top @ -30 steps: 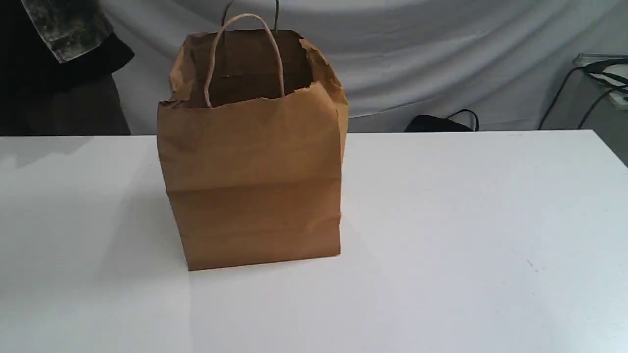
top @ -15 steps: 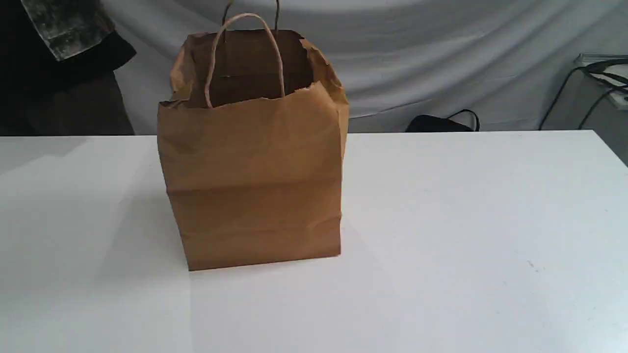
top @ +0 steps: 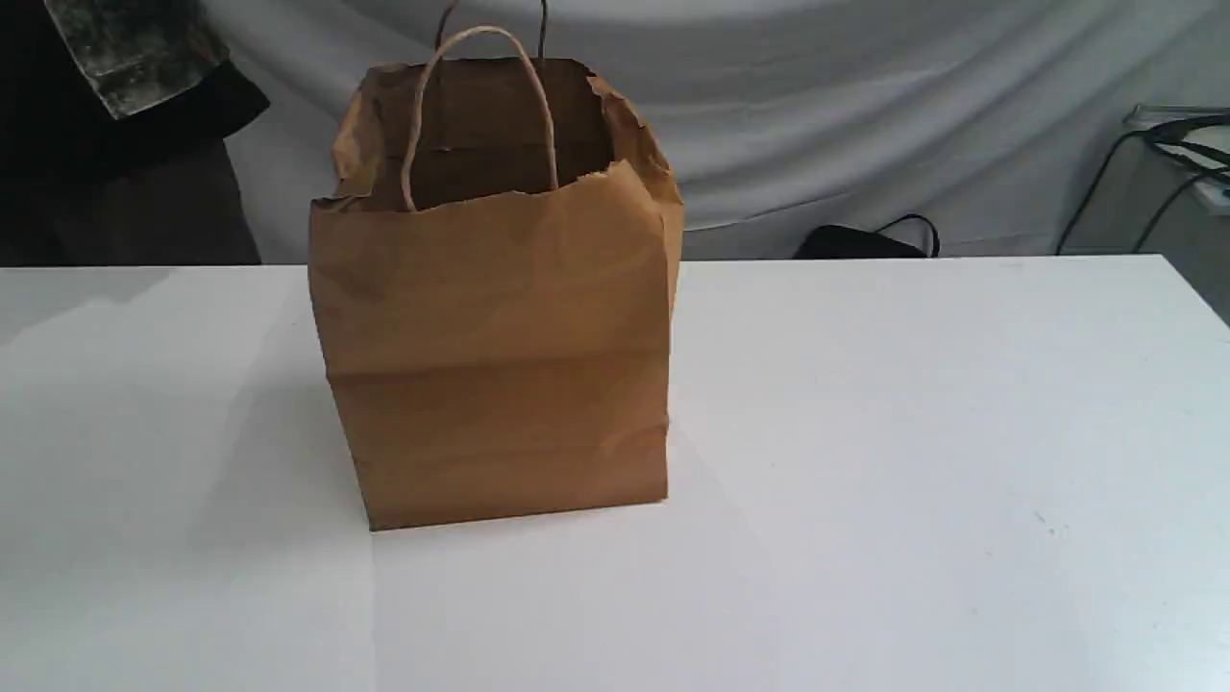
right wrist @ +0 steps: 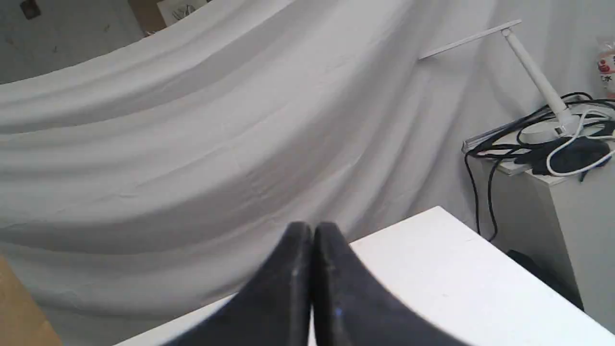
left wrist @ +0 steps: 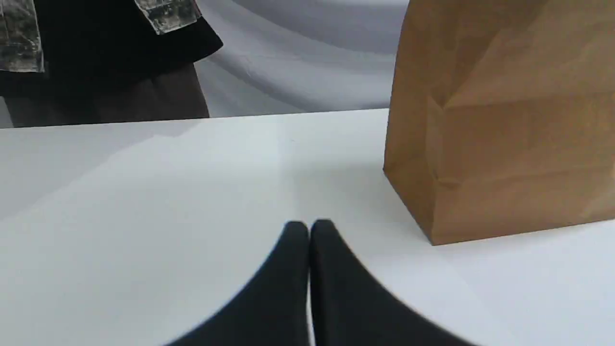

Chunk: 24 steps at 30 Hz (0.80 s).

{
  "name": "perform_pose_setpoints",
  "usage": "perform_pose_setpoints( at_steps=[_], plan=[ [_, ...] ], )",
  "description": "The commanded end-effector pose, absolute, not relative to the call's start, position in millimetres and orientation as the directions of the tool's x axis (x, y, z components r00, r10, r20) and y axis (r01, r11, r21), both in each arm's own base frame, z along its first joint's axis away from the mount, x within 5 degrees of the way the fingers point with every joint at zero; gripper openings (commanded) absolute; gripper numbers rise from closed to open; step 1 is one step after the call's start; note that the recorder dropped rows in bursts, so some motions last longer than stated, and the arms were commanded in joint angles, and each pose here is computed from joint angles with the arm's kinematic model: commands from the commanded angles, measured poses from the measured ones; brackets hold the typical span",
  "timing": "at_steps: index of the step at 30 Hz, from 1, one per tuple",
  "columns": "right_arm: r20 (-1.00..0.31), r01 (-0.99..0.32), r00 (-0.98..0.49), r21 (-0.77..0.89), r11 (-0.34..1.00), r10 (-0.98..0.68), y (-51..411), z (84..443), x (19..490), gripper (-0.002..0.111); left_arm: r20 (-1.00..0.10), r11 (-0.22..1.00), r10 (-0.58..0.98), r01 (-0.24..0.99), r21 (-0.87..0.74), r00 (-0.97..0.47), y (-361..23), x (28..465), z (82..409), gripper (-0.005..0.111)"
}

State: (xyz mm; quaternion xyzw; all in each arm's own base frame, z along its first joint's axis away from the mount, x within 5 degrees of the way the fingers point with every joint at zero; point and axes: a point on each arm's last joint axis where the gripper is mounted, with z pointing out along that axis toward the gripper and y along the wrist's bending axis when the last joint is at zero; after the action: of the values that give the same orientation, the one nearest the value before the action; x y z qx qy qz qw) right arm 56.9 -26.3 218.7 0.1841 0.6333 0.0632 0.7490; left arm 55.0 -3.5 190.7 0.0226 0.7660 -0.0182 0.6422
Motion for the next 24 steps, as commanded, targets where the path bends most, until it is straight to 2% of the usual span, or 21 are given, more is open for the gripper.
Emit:
perform_pose_setpoints(
  at_steps=[1, 6, 11, 15, 18, 21, 24],
  plan=[
    [-0.931, 0.109, 0.174, 0.342, 0.933, 0.32, -23.1, 217.7, 57.3, 0.0, -0.984, 0.998, 0.008, 0.056, -0.002, -0.177, -3.4, 54.9, 189.1, 0.0],
    [-0.939, -0.085, 0.074, 0.33, 0.94, 0.336, -3.4, 215.0, 58.7, 0.0, -0.984, 0.998, 0.008, 0.056, -0.002, -0.177, -3.4, 54.9, 189.1, 0.0],
    [-0.878, -0.287, -0.084, 0.475, 0.832, 0.472, 18.1, 212.0, 55.1, 0.0, -0.984, 0.998, 0.008, 0.056, -0.002, -0.177, -3.4, 54.9, 189.1, 0.0],
    [-0.864, -0.398, -0.155, 0.498, 0.77, 0.479, 29.9, 212.9, 50.5, 0.0, -0.984, 0.998, 0.004, 0.055, -0.006, -0.177, -3.4, 54.9, 189.1, 0.0],
    [-0.863, -0.435, -0.178, 0.5, 0.749, 0.473, 33.8, 213.0, 48.6, 0.0, -0.984, 0.998, 0.004, 0.055, -0.006, -0.177, -3.4, 54.9, 189.1, 0.0],
    [-0.739, -0.423, -0.227, 0.662, 0.619, 0.635, 33.7, 217.7, 48.1, 0.0, -0.984, 0.998, 0.004, 0.055, -0.006, -0.177, -3.4, 54.9, 189.1, 0.0],
    [-0.674, -0.415, -0.196, 0.715, 0.562, 0.712, 29.8, 222.9, 49.2, 0.0, -0.984, 0.998, 0.004, 0.055, -0.006, -0.177, -3.4, 54.9, 189.1, 0.0]
  ],
)
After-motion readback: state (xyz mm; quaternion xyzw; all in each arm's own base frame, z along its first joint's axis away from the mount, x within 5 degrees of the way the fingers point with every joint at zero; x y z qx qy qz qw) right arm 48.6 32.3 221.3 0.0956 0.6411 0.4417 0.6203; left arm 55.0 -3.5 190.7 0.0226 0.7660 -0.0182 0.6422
